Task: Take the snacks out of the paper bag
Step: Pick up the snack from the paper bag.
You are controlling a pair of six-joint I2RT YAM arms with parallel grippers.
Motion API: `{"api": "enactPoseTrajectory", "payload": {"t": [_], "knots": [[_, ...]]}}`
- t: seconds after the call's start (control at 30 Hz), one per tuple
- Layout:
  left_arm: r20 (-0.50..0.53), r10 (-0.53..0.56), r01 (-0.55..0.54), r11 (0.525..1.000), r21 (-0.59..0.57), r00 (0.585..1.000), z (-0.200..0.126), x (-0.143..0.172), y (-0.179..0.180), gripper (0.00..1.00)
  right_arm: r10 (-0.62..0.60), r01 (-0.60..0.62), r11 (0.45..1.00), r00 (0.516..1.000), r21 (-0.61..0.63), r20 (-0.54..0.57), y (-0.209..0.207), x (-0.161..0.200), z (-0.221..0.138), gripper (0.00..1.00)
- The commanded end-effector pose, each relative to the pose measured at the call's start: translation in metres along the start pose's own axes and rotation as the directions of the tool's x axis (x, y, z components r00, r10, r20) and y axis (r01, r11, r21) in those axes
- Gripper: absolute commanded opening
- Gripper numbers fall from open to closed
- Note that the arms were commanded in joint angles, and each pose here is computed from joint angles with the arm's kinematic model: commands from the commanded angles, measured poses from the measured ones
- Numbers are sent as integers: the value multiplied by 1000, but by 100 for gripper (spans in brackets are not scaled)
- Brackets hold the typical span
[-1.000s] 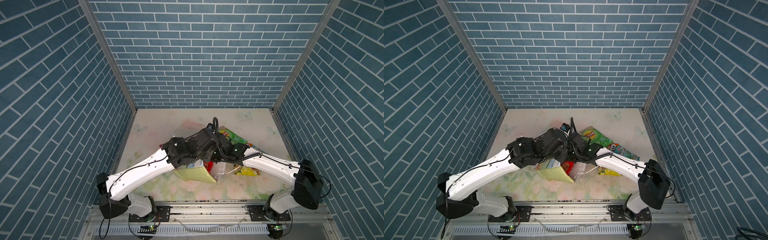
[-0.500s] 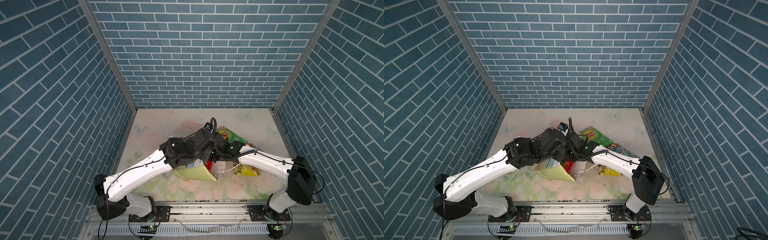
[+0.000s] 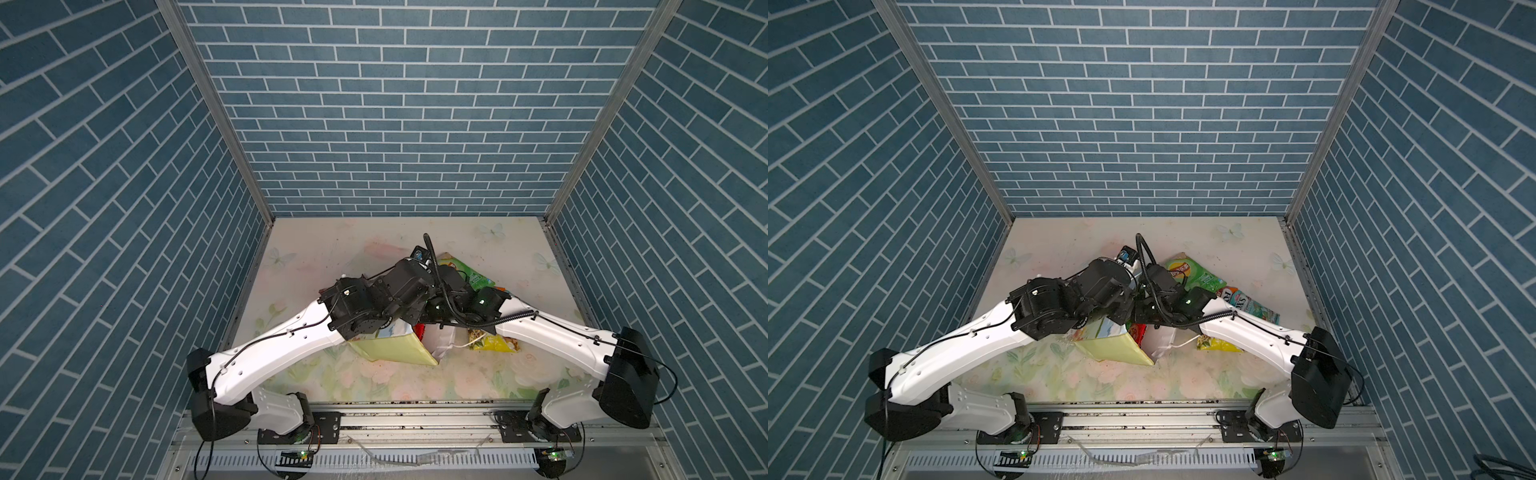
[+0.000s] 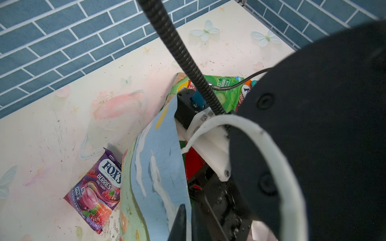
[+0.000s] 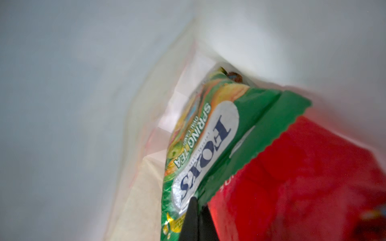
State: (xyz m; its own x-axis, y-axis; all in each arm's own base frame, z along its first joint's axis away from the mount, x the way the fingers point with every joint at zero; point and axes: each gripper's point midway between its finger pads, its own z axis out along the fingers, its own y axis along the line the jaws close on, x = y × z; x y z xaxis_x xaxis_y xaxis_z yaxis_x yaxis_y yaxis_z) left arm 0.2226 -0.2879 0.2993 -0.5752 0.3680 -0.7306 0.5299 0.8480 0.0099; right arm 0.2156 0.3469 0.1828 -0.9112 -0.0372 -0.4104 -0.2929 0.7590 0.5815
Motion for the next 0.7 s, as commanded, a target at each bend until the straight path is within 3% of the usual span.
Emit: {"api": "enactPoseTrajectory", "payload": {"t": [0.0, 0.37, 0.67], "knots": [[28, 15, -16, 1000, 3, 999, -3, -3, 1, 9, -53, 54, 998, 996, -23, 65, 8, -12, -15, 0], [65, 3, -2, 1000, -21, 998, -5, 1, 11, 10, -79, 77, 997, 988, 18, 130, 2, -22, -42, 0], [54, 7, -5, 999, -35, 999, -4, 2, 15, 10, -84, 82, 996, 988, 21, 129, 3, -24, -39, 0]]}}
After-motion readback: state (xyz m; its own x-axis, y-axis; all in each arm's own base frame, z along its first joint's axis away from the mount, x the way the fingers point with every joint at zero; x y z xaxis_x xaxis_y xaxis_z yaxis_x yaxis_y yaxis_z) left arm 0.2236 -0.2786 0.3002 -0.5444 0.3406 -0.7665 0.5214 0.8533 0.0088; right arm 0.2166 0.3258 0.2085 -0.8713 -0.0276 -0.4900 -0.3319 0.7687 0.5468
